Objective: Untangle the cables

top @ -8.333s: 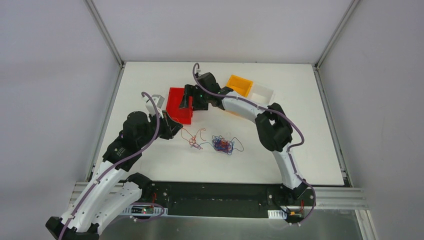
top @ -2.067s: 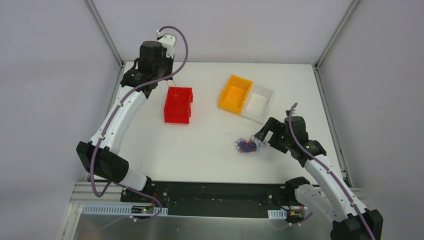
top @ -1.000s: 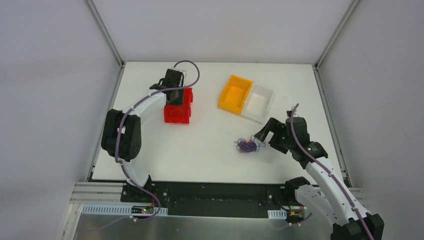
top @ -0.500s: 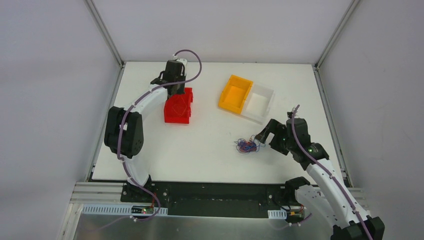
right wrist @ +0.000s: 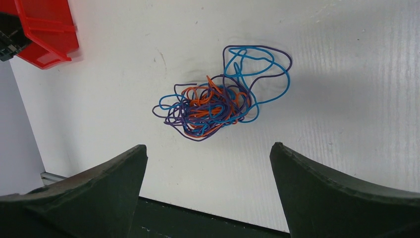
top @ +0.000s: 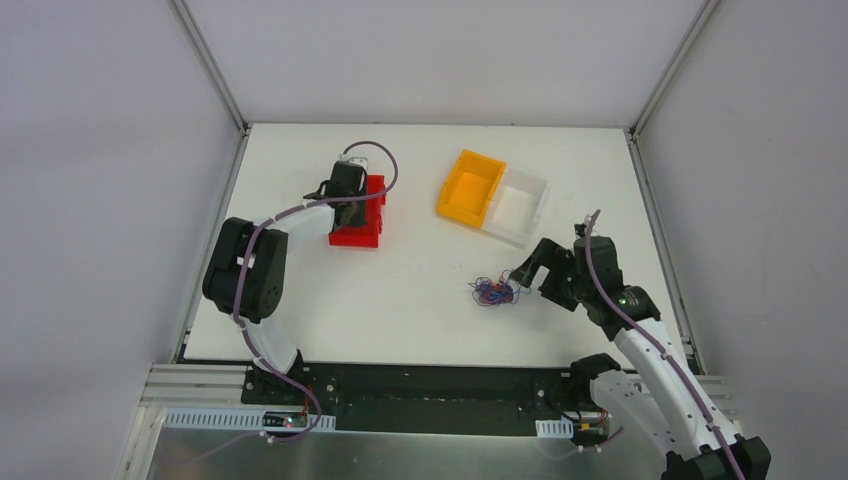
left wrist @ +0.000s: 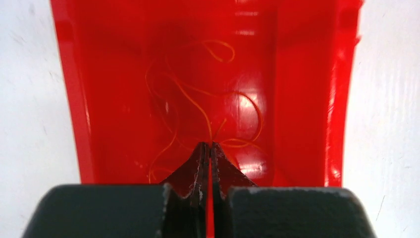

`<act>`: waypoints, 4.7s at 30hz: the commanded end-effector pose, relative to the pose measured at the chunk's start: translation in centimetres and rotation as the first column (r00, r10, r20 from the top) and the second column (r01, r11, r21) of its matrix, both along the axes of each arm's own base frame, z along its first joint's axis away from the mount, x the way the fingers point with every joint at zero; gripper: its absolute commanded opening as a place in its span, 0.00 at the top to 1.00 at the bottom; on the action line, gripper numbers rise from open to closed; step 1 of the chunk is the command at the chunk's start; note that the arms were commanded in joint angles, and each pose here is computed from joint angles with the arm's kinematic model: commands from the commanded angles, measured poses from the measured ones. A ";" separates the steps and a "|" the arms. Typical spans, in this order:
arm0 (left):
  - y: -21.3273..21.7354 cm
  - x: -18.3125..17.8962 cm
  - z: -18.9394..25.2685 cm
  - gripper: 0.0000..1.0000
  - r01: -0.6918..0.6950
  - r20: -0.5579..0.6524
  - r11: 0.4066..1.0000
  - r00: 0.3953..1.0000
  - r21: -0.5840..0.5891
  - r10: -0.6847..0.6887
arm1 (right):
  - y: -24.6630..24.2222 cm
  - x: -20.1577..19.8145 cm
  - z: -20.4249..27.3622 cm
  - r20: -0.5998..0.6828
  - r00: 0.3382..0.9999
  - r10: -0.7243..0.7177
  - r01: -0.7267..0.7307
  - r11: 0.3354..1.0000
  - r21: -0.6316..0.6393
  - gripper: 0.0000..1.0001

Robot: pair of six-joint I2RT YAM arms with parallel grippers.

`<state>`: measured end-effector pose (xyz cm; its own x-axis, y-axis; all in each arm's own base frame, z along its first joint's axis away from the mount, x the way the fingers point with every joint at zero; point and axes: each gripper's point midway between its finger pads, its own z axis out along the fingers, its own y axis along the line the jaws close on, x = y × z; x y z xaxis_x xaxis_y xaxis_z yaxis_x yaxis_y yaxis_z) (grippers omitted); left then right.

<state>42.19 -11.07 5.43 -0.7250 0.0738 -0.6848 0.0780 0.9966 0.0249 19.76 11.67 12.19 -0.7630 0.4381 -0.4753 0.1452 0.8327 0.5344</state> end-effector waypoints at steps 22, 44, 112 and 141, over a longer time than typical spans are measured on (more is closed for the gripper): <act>-4.9 -6.4 14.8 0.06 0.075 0.164 0.967 0.986 -0.244 -0.035 | -0.3 1.9 -2.7 -0.170 0.982 -0.083 0.070 0.994 -0.082 0.21; -6.3 -19.2 11.1 0.03 0.064 0.043 0.852 0.998 -0.519 -0.049 | 0.6 6.2 -6.8 -0.213 0.977 -0.007 -0.088 0.898 -0.431 0.49; -22.7 -20.5 21.3 1.00 0.716 0.443 0.416 0.684 -0.561 -0.579 | 11.9 0.1 6.0 0.066 0.913 0.402 -0.407 0.904 0.132 0.34; -21.8 -21.2 32.4 1.00 0.776 0.587 0.360 0.628 -0.518 -0.511 | 18.6 1.6 1.0 0.425 0.744 0.517 -0.566 0.824 -0.011 0.32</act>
<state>21.91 -33.24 32.74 -0.5049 -0.0708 -0.8603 0.7795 0.3908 -0.4896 21.18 28.60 11.30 -0.7203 0.0416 -0.6924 -0.4678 0.7079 0.5292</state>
